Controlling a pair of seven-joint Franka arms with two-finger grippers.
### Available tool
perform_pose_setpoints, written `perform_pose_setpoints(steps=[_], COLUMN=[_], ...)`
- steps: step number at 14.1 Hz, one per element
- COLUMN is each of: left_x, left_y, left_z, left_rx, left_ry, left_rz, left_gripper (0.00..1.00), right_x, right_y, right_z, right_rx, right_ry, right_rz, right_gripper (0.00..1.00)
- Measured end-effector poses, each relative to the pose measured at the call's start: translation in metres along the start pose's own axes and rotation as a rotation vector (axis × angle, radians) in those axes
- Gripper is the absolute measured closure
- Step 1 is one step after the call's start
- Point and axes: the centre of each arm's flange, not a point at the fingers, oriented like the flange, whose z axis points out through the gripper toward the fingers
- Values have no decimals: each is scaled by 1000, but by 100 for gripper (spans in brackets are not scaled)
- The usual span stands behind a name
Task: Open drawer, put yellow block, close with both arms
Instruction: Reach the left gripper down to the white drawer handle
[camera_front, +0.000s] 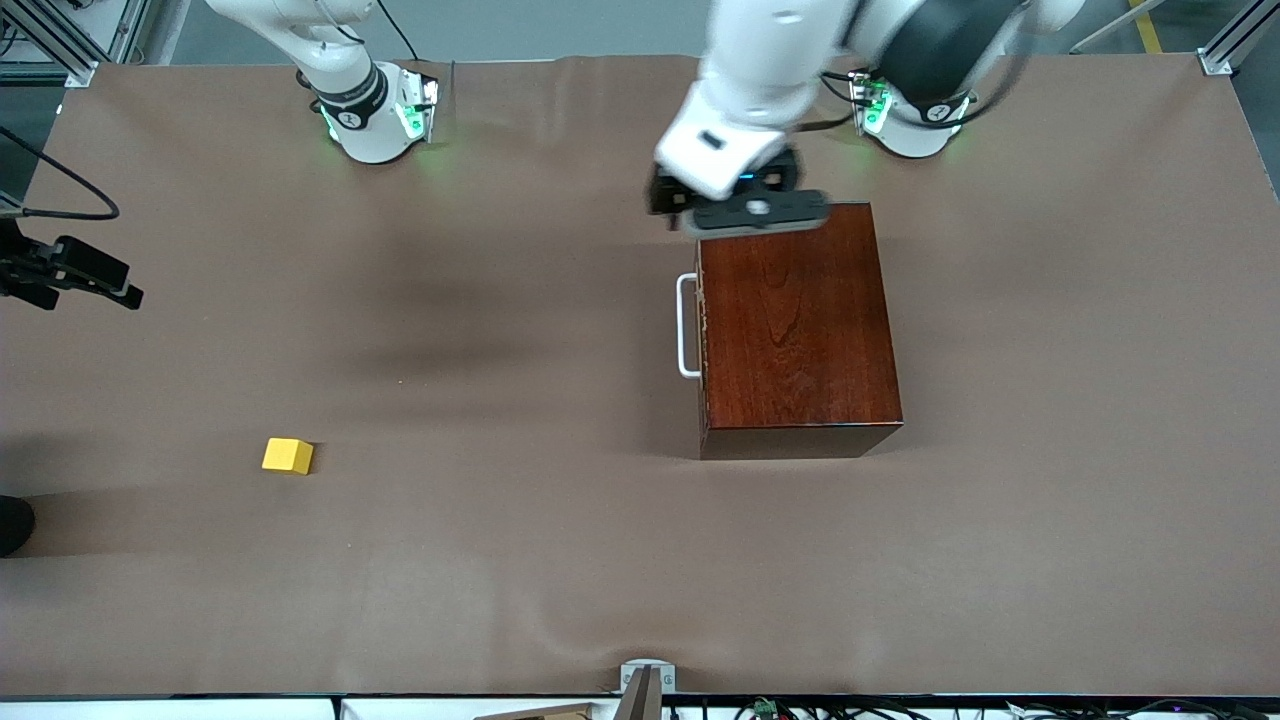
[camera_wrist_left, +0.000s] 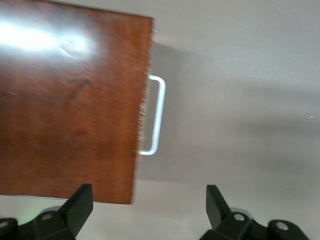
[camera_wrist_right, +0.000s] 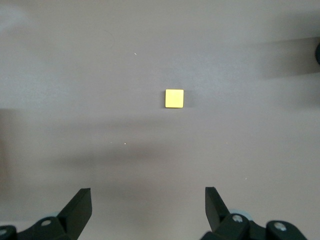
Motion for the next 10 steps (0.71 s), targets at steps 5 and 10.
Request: perform_pose_setpoints(steps=[5,10], left_x=[-13,-5], left_y=[39,54], left_z=[51,123], left_rx=[10,129], left_ry=[-20,28], left_rz=[-33,12], left_gripper=[0,0], right_x=[2,13], right_y=[-6,-5], right_z=[3,26], right_rx=[-1,-2], right_ry=[0,-41], right_rz=[-13,-12], right_gripper=[0,0])
